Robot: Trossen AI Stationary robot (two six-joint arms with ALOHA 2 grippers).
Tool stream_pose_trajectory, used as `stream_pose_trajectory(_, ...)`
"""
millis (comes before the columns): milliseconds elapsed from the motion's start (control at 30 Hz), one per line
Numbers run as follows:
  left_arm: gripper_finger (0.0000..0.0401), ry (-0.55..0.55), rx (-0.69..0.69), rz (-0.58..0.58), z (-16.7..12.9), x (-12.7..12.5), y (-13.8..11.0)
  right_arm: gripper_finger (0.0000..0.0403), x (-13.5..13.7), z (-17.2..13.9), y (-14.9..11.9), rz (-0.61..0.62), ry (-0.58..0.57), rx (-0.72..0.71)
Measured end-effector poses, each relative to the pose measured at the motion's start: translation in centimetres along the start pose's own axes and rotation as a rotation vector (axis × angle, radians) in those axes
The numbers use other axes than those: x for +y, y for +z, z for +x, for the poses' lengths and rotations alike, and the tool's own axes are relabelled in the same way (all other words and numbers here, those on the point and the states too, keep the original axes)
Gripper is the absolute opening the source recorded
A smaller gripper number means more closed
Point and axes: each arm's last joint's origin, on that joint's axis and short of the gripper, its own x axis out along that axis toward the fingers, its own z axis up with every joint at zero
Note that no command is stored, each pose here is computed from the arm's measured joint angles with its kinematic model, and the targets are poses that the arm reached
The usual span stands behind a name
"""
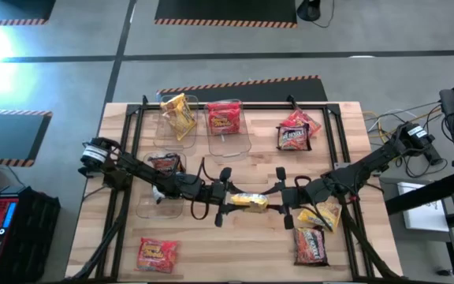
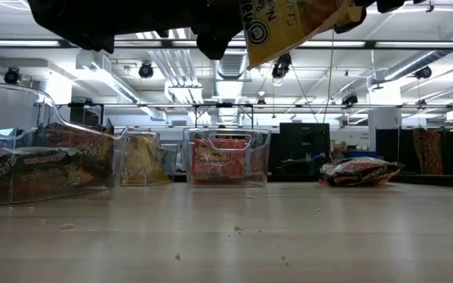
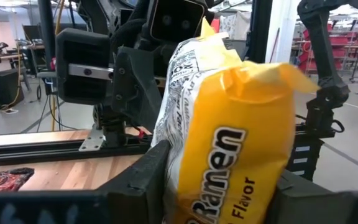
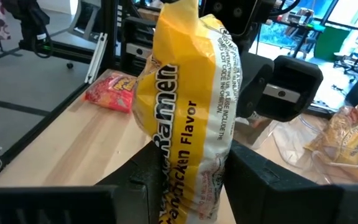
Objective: Sort Maruchan noodles
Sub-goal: Put the yellow noodle pack into the top left transparent bin
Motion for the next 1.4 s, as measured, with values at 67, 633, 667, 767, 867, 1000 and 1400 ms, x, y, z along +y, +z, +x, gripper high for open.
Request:
stream_pose_trajectory(67,0.0133,-0.001,0.002,-0.004,0.0,0.0,0.0,0.0132,0.0,0.0,0.0,0.011,0.005,0.0)
stream_pose_trajectory(633,0.0121,0.053,0.06,-0.018,-0.1,0.2,-0.4,0.021,-1.4,-3.1,3.3,0.284,-0.018,0.272)
stream_pose_trajectory(667,0.0121,0.067,0.067,-0.016,-0.2,0.3,-0.3,0.021,-1.5,-3.1,3.3,0.291,-0.021,0.29)
stream_pose_trajectory(767,0.012,0.165,0.107,0.009,-0.6,1.0,0.3,0.021,-1.6,-3.4,3.6,0.303,-0.03,0.332)
stream_pose_trajectory(867,0.012,0.324,0.172,0.04,-1.5,2.2,1.4,0.021,-1.7,-3.6,3.7,0.312,-0.038,0.37)
stream_pose_trajectory(1000,0.012,0.524,0.298,0.076,-3.8,4.5,3.5,0.021,-1.7,-3.8,3.5,0.303,-0.044,0.405)
stream_pose_trajectory(1400,0.0121,0.999,0.614,0.032,-14.5,12.8,8.3,0.0209,-1.6,-3.7,2.9,0.293,-0.046,0.426)
